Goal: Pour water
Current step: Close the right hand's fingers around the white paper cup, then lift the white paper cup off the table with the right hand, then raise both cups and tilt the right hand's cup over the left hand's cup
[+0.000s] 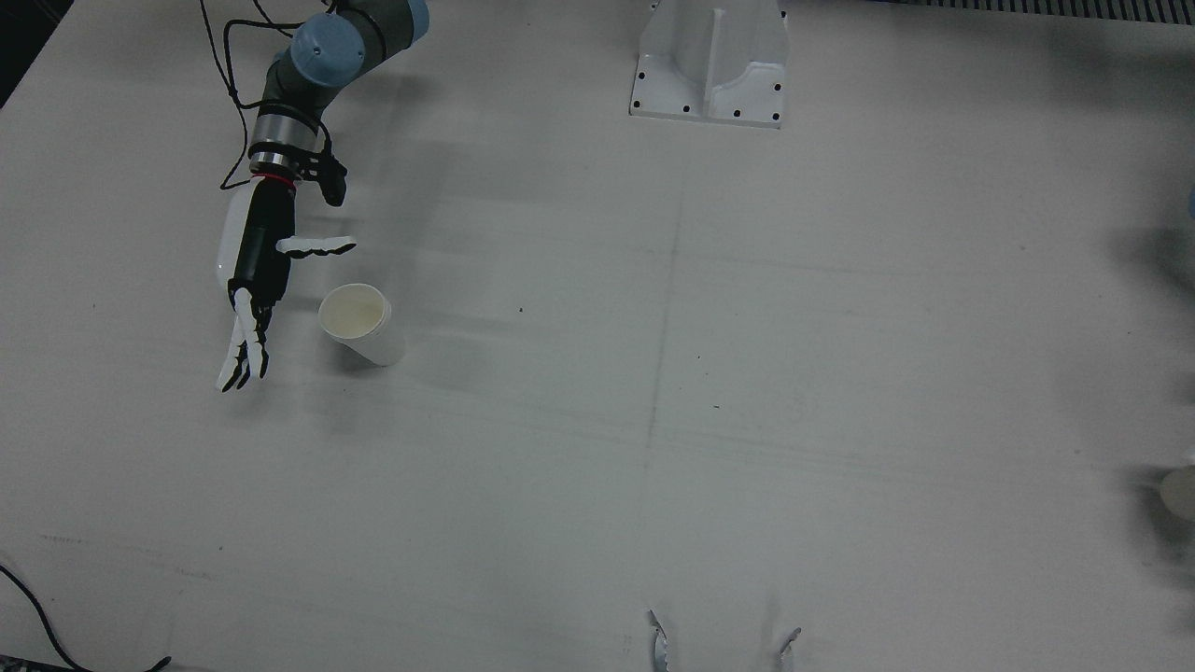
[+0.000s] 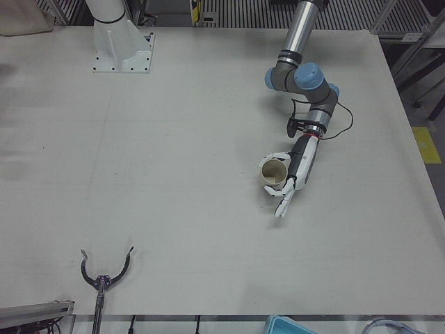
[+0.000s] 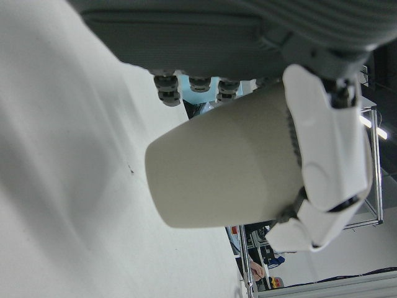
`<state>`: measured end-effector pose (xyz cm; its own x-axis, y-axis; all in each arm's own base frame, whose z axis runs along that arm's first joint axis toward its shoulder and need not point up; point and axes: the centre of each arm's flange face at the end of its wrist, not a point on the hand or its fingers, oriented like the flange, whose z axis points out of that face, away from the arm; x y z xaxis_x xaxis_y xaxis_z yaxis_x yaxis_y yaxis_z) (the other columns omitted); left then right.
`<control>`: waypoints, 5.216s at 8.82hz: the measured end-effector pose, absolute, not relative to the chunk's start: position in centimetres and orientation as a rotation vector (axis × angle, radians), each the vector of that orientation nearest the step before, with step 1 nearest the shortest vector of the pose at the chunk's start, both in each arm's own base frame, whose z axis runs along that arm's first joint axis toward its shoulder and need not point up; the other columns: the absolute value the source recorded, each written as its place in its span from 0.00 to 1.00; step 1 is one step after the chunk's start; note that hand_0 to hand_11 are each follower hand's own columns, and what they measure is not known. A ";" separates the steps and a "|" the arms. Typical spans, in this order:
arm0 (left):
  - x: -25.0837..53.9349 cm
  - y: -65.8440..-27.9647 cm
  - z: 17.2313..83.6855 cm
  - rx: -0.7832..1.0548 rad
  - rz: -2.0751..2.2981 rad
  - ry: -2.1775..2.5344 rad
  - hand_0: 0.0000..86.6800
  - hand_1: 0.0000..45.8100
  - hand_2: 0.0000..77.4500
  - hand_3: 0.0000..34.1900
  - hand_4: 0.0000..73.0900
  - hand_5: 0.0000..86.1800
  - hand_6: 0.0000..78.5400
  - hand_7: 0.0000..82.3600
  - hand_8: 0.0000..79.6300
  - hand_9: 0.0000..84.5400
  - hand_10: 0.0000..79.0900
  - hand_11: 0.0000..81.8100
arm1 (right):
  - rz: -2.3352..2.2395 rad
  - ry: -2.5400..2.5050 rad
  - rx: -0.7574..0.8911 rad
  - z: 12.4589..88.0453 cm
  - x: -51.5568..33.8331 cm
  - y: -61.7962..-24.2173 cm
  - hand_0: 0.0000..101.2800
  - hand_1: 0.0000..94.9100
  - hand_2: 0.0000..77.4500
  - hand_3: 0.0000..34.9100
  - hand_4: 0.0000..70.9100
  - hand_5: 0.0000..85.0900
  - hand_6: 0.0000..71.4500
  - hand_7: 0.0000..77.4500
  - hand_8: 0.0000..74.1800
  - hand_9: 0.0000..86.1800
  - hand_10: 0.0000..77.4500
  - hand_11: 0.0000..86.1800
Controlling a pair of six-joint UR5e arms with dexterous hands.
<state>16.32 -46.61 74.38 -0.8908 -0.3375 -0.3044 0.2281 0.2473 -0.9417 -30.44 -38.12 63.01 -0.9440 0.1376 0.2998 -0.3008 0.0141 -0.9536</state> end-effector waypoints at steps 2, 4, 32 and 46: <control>16.1 -46.7 74.1 -0.096 -1.684 2.082 0.52 0.60 0.42 0.00 0.25 0.61 0.03 0.12 0.02 0.04 0.06 0.13 | 1.985 -1.963 0.220 63.1 -30.6 -38.6 0.45 0.12 0.01 0.00 0.05 0.01 0.01 0.01 0.04 0.02 0.01 0.03; 16.1 -46.7 74.1 -0.094 -1.686 2.081 0.52 0.60 0.42 0.00 0.25 0.61 0.03 0.12 0.02 0.04 0.06 0.13 | 1.962 -1.962 0.255 62.1 -31.2 -39.3 0.45 0.10 0.03 0.00 0.02 0.01 0.01 0.01 0.04 0.02 0.01 0.03; 15.7 -46.6 74.4 -0.085 -1.695 2.074 0.52 0.58 0.42 0.00 0.26 0.61 0.03 0.11 0.01 0.04 0.06 0.13 | 1.818 -1.963 0.306 56.8 -37.5 -40.0 0.43 0.03 0.34 0.00 0.22 0.76 0.74 0.90 0.68 0.80 0.33 0.45; 45.6 -52.3 33.8 -0.329 -1.221 2.222 0.52 0.58 0.42 0.00 0.26 0.61 0.06 0.14 0.01 0.05 0.06 0.12 | 1.788 -2.101 0.511 45.4 -21.9 -48.8 0.46 0.04 0.39 0.00 0.22 0.79 0.75 0.91 0.67 0.80 0.34 0.47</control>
